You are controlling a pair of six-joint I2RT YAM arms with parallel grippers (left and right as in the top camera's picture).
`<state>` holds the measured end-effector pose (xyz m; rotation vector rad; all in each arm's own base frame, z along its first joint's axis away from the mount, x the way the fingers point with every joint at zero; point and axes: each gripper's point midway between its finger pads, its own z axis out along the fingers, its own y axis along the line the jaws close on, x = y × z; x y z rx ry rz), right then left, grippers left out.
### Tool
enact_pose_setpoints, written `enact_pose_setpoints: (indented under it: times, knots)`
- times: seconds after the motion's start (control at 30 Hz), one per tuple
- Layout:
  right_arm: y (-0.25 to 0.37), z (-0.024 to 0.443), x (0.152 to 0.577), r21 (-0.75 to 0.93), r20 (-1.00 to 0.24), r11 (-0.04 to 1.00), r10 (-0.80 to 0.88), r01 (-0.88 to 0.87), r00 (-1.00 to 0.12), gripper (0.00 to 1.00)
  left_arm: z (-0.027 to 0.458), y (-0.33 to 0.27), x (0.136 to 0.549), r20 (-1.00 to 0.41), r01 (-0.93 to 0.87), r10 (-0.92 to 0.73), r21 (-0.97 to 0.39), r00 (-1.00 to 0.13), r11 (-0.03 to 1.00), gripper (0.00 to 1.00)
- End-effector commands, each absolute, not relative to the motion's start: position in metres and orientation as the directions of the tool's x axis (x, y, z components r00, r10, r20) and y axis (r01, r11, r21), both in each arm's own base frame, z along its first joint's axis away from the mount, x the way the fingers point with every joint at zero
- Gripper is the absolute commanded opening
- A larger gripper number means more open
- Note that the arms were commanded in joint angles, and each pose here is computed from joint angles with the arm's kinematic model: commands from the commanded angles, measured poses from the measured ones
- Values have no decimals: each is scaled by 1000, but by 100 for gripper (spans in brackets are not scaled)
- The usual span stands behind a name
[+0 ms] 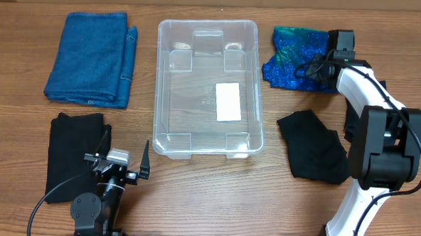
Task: Pack container
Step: 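Close the right gripper on the sparkly fabric bundle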
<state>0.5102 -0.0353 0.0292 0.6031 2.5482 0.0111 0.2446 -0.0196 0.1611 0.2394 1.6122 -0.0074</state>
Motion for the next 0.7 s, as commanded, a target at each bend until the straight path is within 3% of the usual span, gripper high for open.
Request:
enact_pose_setpoints:
  times: [0.0, 0.2, 0.3, 0.47, 0.5, 0.57, 0.6, 0.67]
  knots:
    - [-12, 16, 507, 277, -371, 830, 558, 485, -743, 4, 162, -17, 245, -990, 143, 139, 133, -33, 981, 100]
    - [34, 28, 520, 491, -270, 739, 633, 462, -725, 4, 162, -17, 245, -990, 143, 139, 133, -33, 981, 100]
    - [38, 38, 529, 511, -307, 743, 627, 432, -716, 4, 162, -17, 245, -990, 143, 139, 133, -33, 981, 100]
    - [-5, 120, 553, 515, -460, 781, 600, 354, -655, 4, 162, -17, 245, -990, 143, 140, 133, -33, 981, 100]
    - [-18, 139, 556, 489, -505, 808, 570, 329, -648, 9, 162, -17, 245, -990, 143, 140, 133, -33, 981, 100]
    - [-56, 177, 557, 378, -604, 890, 445, 254, -661, 33, 162, -17, 245, -990, 143, 139, 133, -33, 981, 100]
    - [-76, 179, 551, 334, -617, 911, 405, 242, -675, 40, 162, -17, 245, -990, 143, 139, 133, -33, 981, 100]
    - [-98, 169, 539, 311, -596, 922, 378, 229, -709, 45, 162, -17, 245, -990, 143, 140, 133, -33, 981, 100]
